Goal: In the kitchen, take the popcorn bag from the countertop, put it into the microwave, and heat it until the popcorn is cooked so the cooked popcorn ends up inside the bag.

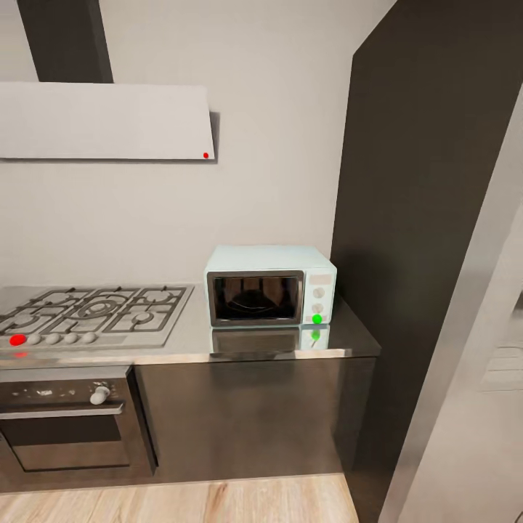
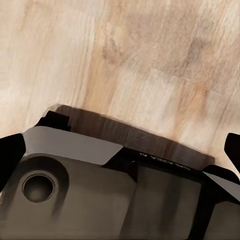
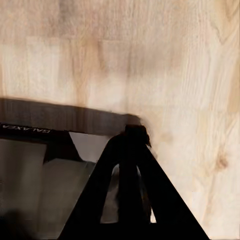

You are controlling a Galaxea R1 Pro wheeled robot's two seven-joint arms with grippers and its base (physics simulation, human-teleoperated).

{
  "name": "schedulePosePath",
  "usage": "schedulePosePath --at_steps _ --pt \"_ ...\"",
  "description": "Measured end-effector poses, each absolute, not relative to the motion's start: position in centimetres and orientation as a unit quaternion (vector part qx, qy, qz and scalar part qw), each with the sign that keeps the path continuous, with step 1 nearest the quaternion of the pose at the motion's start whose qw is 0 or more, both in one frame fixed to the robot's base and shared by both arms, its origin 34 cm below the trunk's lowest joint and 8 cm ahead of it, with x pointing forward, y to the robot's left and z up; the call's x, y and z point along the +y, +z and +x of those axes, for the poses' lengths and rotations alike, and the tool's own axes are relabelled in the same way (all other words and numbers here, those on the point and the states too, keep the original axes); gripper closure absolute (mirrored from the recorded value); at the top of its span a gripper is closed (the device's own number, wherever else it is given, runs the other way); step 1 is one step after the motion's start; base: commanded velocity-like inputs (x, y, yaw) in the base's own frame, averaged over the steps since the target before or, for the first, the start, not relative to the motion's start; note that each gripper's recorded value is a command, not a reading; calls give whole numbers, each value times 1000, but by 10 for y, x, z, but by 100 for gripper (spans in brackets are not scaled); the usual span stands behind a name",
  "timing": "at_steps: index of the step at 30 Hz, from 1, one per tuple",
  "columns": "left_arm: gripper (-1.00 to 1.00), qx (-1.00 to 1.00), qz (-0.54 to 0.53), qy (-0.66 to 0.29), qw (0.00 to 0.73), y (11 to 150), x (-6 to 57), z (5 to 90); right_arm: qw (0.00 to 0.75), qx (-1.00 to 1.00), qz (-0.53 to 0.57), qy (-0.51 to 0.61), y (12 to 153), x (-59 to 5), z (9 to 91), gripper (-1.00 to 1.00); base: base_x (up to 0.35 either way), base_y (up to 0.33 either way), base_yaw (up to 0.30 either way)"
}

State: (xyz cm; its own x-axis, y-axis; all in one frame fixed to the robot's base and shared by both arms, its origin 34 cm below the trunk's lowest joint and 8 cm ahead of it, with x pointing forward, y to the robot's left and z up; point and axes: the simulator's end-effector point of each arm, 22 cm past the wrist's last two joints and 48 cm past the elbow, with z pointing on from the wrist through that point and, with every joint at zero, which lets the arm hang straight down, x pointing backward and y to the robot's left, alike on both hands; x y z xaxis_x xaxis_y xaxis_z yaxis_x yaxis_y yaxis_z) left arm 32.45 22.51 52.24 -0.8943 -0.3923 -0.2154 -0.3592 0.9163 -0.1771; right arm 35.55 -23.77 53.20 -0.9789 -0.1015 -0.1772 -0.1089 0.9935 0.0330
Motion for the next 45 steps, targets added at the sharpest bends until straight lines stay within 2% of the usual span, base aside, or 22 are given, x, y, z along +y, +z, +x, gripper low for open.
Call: schedulePosePath --at_steps 2,3,4,45 --pt "-100 971 -192 -65 124 522 228 324 69 996 -52 22 524 -238 327 100 0 0 0" --pt "-100 975 -174 -38 130 522 267 325 156 988 2 1 530 -271 353 100 0 0 0" --pt "-100 975 -174 -30 132 523 281 325 160 987 3 -2 530 -275 354 100 0 0 0" --pt "-100 975 -173 -32 133 523 278 327 160 987 3 -2 530 -275 354 100 0 0 0"
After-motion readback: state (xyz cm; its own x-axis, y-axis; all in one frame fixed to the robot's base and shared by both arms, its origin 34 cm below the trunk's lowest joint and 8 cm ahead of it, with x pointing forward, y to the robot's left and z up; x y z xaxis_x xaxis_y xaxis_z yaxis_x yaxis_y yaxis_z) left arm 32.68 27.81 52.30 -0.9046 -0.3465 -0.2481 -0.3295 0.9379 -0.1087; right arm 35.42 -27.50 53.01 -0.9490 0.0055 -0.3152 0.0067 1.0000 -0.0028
